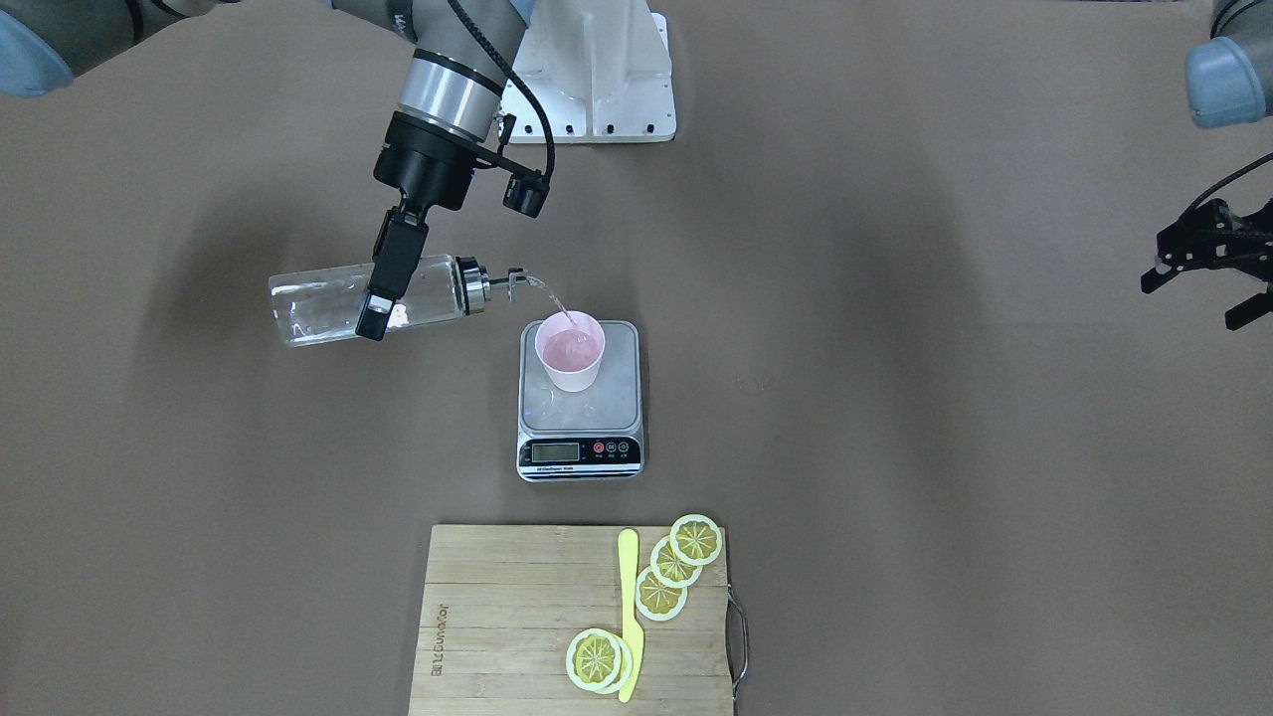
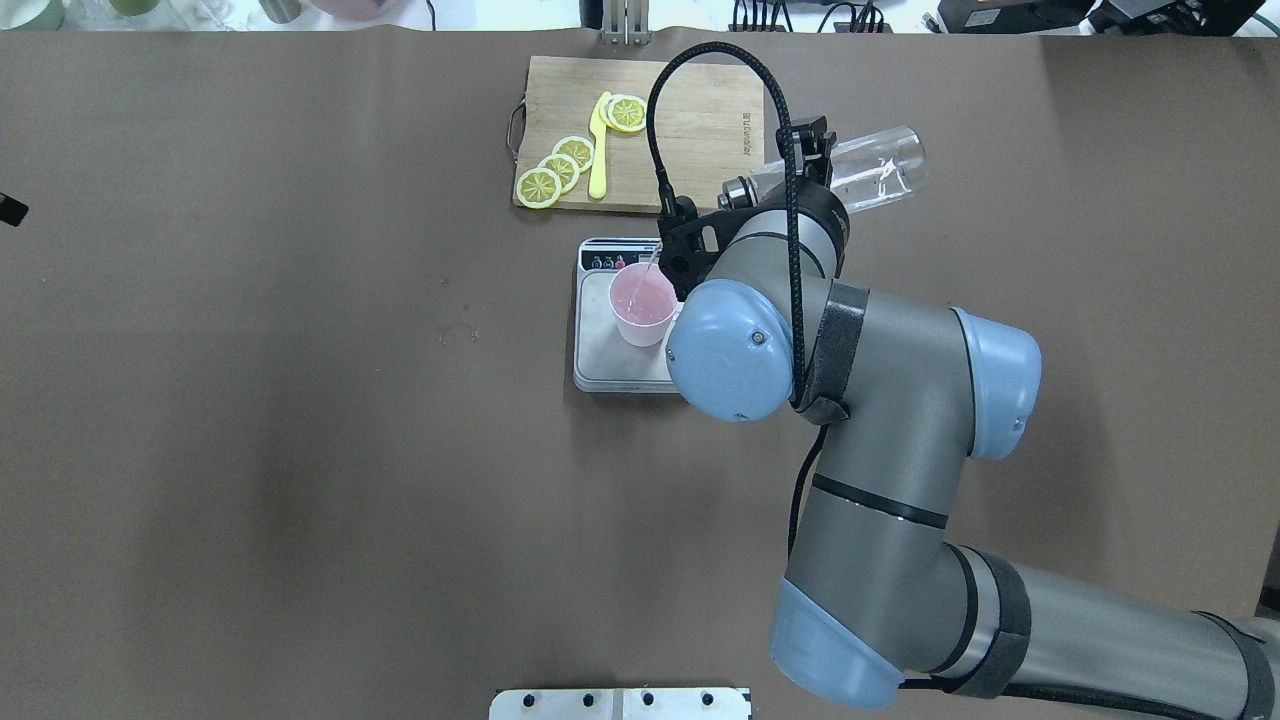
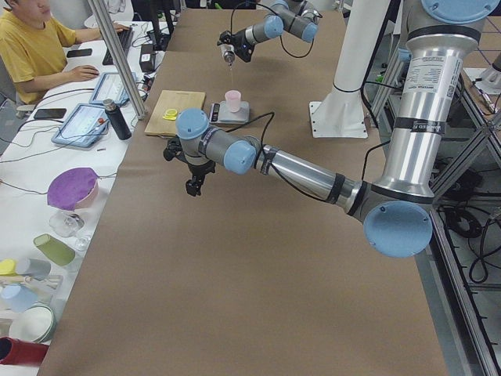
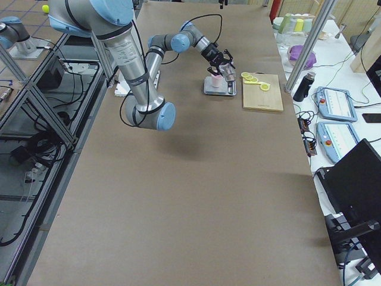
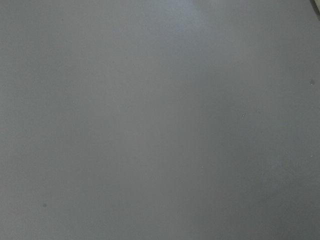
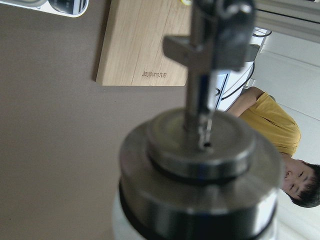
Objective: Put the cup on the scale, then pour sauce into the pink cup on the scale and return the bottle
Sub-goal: 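Turn the bottle upright and carry it back toward its spot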
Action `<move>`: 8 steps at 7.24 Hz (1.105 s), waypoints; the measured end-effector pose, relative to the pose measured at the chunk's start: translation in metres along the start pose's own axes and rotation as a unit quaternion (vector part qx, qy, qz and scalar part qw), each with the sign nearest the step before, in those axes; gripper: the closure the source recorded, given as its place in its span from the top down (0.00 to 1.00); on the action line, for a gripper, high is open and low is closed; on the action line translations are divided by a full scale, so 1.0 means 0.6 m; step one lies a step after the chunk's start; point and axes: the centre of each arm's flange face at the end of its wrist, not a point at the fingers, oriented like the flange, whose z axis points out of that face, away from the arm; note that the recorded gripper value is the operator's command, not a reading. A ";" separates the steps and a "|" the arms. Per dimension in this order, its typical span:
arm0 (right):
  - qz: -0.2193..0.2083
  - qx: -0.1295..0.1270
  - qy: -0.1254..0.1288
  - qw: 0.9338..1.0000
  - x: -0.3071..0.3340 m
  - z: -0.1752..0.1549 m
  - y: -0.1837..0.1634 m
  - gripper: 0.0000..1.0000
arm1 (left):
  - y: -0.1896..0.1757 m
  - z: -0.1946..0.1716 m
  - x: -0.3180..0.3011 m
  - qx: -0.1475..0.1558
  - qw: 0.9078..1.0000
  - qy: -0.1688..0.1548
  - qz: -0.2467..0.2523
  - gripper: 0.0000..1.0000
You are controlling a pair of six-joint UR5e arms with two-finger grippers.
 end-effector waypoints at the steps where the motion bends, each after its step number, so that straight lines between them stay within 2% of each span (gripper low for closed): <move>1: 0.012 0.005 -0.001 1.000 -0.021 0.012 -0.007 0.18 | 0.000 0.000 0.000 0.000 1.000 0.000 -0.001 0.97; 3: 0.046 0.034 -0.003 0.998 -0.064 0.040 -0.017 0.18 | 0.000 0.002 -0.002 -0.001 1.000 0.000 -0.001 0.97; 5: 0.097 0.064 -0.024 0.993 -0.071 0.040 -0.020 0.19 | 0.000 0.002 -0.003 -0.001 1.000 0.000 -0.001 0.97; 6: 0.137 0.090 -0.044 0.985 -0.058 0.036 -0.016 0.19 | -0.001 0.002 -0.003 -0.001 1.000 0.000 -0.001 0.97; 8: 0.237 0.151 -0.088 0.956 -0.023 0.045 0.026 0.19 | -0.001 -0.001 -0.002 0.001 1.000 0.000 -0.001 0.97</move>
